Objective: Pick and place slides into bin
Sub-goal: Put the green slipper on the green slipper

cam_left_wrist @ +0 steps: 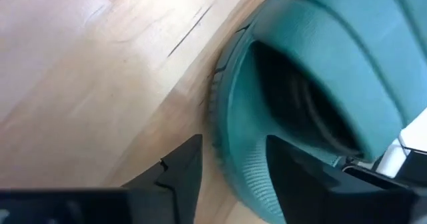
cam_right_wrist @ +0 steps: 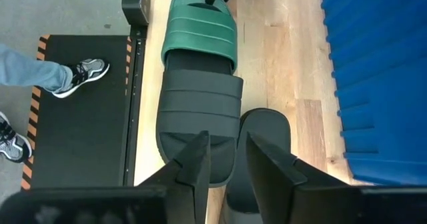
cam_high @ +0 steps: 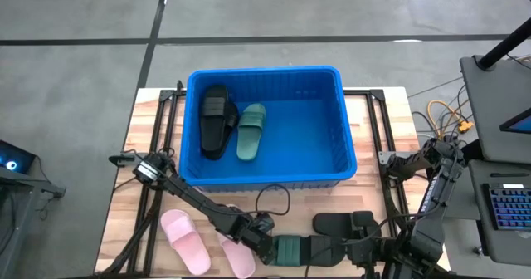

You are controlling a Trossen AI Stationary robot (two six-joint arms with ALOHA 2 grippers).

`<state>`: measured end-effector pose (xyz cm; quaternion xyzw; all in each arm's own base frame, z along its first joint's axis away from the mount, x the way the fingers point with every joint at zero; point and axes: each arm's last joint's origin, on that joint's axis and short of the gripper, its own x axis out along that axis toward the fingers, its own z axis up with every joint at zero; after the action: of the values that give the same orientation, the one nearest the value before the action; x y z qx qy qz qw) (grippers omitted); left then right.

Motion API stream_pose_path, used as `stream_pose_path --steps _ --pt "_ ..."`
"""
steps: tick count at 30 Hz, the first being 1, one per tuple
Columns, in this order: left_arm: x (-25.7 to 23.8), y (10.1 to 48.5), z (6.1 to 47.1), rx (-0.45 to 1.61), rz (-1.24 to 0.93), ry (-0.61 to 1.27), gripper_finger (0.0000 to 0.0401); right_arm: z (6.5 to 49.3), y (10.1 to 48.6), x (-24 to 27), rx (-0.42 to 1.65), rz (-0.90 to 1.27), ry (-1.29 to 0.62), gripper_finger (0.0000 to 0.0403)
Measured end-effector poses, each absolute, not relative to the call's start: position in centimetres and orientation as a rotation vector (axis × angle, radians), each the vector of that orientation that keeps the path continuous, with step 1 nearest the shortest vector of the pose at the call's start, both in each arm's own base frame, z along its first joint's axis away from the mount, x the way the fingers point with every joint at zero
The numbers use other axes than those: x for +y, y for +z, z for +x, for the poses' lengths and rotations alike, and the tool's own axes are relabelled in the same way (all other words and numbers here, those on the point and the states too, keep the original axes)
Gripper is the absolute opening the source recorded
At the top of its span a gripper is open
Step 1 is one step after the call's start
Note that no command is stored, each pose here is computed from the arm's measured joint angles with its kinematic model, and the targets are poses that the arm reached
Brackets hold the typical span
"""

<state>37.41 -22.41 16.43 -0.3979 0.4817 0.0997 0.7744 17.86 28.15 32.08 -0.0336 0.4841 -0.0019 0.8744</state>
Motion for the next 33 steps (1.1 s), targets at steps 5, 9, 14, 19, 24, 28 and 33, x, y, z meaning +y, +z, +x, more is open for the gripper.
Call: stream_pose_path --steps 5,9,14,19,24,28,33 --pt "-22.4 16.5 37.5 1.037 -0.873 0.212 0.0088 17.9 32.1 28.2 1.010 -0.070 -0.004 0.0081" --pt "-22.5 16.5 37.4 1.044 -0.874 0.207 0.0026 17.9 32.1 28.2 1.011 -0.070 -0.004 0.0077" --pt "-22.5 16.4 37.4 1.046 -0.872 0.202 0.0007 17.9 32.1 28.1 1.011 -0.071 -0.005 0.0079" --pt "-22.5 16.8 37.4 1.054 -0.907 0.233 0.0002 17.9 32.1 28.1 1.011 -0.068 -0.007 0.0081" --pt "-22.3 19.1 37.0 1.077 -0.895 0.249 0.0001 17.8 32.1 28.1 1.011 -0.069 -0.006 0.0077" --pt "-21.7 21.0 36.4 1.066 -0.849 0.298 0.0001 17.8 32.1 28.1 1.012 -0.069 -0.007 0.0082" --pt "-21.0 24.0 35.5 1.030 -0.819 0.327 0.0000 17.9 32.1 28.1 1.011 -0.069 -0.007 0.0090"
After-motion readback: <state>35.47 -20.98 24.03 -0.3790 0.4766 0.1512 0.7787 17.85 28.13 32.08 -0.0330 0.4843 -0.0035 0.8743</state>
